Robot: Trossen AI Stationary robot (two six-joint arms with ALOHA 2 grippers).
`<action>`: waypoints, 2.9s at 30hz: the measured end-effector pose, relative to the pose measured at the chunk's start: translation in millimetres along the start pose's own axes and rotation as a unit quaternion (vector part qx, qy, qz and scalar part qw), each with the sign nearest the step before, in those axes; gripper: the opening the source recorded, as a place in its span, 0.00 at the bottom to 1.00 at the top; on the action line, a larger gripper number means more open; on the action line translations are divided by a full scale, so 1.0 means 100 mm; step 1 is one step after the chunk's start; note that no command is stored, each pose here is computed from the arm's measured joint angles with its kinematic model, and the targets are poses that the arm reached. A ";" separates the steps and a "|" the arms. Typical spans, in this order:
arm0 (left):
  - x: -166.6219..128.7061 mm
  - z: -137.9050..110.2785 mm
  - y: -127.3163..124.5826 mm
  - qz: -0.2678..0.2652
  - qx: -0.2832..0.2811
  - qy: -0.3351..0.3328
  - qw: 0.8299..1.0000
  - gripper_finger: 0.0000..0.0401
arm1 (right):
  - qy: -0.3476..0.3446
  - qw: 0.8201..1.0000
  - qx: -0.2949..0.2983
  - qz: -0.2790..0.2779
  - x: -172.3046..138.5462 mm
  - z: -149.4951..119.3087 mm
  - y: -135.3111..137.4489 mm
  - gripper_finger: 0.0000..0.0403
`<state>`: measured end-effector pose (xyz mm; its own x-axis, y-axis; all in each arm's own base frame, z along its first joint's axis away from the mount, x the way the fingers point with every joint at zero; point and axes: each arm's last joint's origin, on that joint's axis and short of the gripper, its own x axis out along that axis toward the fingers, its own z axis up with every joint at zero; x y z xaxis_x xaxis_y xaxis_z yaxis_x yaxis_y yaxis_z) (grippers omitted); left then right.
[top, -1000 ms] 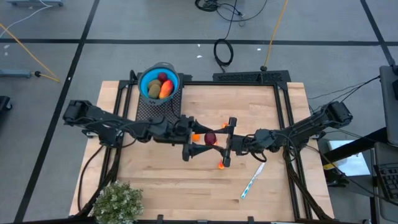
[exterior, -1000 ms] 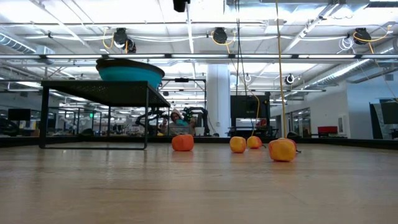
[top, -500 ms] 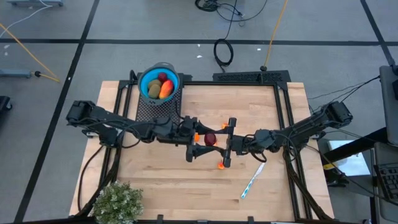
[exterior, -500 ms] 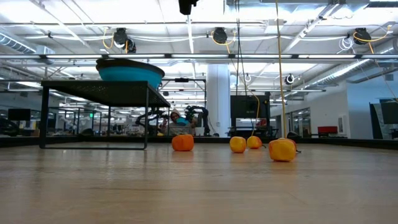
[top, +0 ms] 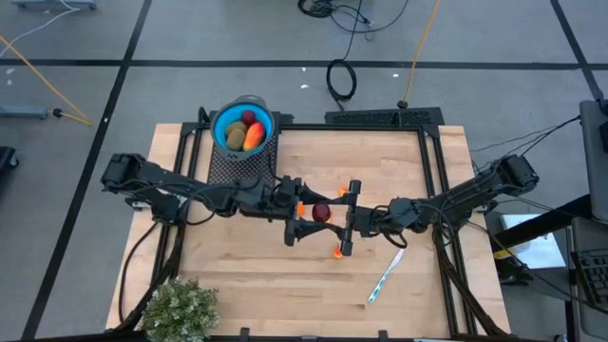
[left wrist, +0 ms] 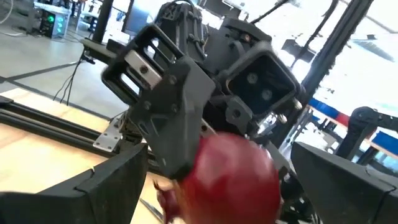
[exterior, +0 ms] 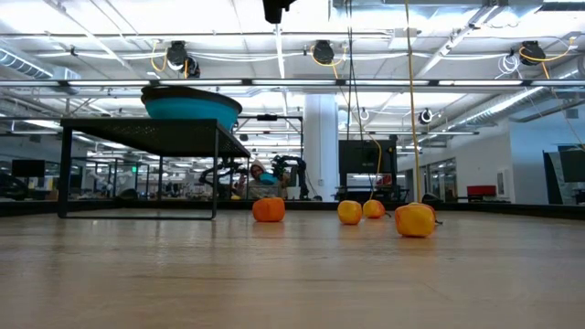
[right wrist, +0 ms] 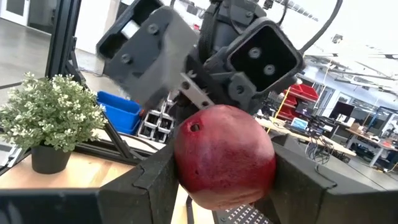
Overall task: Pick & Place Fruit
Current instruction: Put the pomegranate into the blue strainer bowl on the shelf
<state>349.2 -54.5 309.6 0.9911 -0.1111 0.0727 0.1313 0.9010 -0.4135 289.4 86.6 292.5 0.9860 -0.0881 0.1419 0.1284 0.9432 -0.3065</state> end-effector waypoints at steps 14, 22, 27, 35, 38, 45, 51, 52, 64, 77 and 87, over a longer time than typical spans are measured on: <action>0.00 0.00 -0.01 -0.008 0.015 0.000 1.000 0.97 | -0.001 1.000 -0.002 0.013 0.00 -0.01 0.01 0.50; 0.00 0.01 0.00 0.005 -0.009 -0.006 1.000 0.97 | -0.001 1.000 -0.002 0.013 0.00 -0.01 0.01 0.50; 0.00 0.01 0.02 0.023 -0.016 -0.013 1.000 0.97 | 0.008 1.000 -0.006 0.017 0.00 -0.02 0.02 0.50; 0.00 0.01 0.02 0.028 -0.024 -0.012 0.999 0.80 | 0.016 1.000 -0.010 0.019 0.00 -0.04 0.02 0.50; 0.00 0.00 0.02 0.024 -0.024 -0.007 0.999 0.70 | 0.014 1.000 -0.009 0.017 0.00 -0.04 0.02 0.50; -0.01 -0.03 0.03 0.020 -0.022 0.018 0.999 0.54 | 0.023 1.000 -0.010 0.005 0.00 -0.05 0.01 0.50; -0.01 -0.04 0.02 0.017 -0.023 0.022 0.999 0.56 | 0.024 1.000 -0.011 0.005 0.00 -0.05 0.01 0.50; -0.01 -0.04 0.02 0.015 -0.024 0.022 0.999 0.58 | 0.023 1.000 -0.011 0.006 0.00 -0.05 0.01 0.50; 0.00 -0.04 0.01 -0.013 -0.024 0.028 0.999 0.79 | 0.020 1.000 -0.010 0.007 0.00 -0.05 0.01 0.50; -0.01 -0.14 0.04 0.004 -0.041 0.074 0.996 0.62 | 0.014 1.000 -0.006 -0.003 0.01 -0.02 -0.01 0.50; -0.01 -0.07 0.02 -0.019 -0.041 0.055 0.997 0.57 | 0.010 1.000 -0.005 -0.001 0.00 -0.01 -0.01 0.50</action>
<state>348.1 -55.8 302.3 0.9810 -0.1939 -0.0085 0.1654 0.8586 -0.4853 289.8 85.6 291.8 0.9876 -0.0962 0.1244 0.1313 0.9398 -0.3156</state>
